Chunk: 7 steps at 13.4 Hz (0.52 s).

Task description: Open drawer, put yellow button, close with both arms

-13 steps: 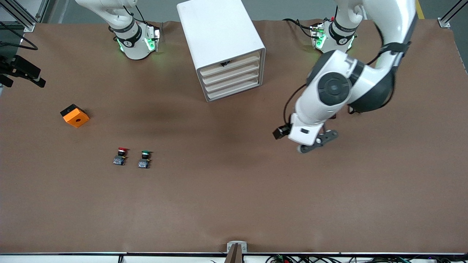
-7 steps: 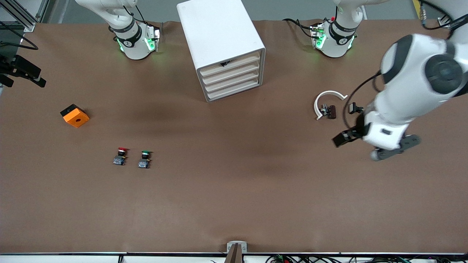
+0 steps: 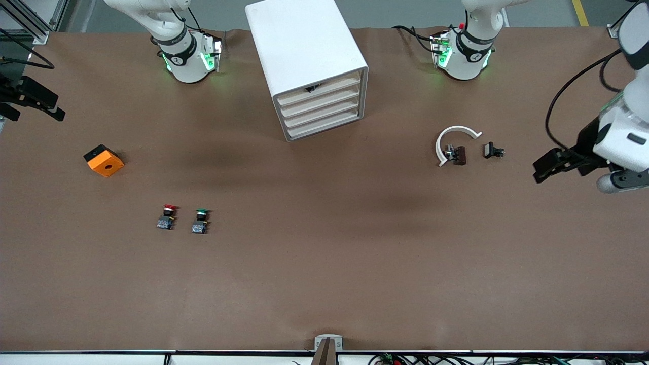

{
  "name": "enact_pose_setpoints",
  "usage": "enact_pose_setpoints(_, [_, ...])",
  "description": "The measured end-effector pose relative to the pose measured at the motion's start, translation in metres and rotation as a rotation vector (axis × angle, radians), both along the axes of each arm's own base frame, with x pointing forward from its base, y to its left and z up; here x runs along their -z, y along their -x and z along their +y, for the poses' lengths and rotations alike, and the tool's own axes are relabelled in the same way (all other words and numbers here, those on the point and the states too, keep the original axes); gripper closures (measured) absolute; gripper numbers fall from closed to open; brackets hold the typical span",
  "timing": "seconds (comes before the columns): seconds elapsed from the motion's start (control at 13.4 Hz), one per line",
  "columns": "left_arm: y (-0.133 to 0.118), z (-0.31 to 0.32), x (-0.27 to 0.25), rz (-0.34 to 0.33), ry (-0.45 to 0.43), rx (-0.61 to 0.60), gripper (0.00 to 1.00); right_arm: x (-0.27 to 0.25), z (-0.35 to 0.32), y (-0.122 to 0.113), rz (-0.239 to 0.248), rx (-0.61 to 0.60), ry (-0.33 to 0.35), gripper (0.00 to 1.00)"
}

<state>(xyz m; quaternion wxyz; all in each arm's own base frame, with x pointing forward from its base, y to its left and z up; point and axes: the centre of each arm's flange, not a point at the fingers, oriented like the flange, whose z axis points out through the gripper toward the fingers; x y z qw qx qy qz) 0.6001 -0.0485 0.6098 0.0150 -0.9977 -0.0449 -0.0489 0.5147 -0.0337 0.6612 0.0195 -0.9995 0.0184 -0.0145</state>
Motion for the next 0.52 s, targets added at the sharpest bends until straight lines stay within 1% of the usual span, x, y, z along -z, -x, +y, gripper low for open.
enact_pose_setpoints(0.15, [0.014, 0.021, -0.017, 0.005, -0.031, 0.058, 0.00, 0.000, 0.001, 0.000, 0.000, -0.001, 0.000, 0.00])
enact_pose_setpoints(0.3, [0.031, 0.027, -0.030, 0.009, -0.058, 0.124, 0.00, 0.000, 0.001, 0.000, 0.000, -0.002, 0.000, 0.00])
enact_pose_setpoints(0.52, [0.060, 0.030, -0.040, 0.010, -0.045, 0.149, 0.00, -0.002, 0.003, 0.000, -0.005, -0.006, 0.001, 0.00])
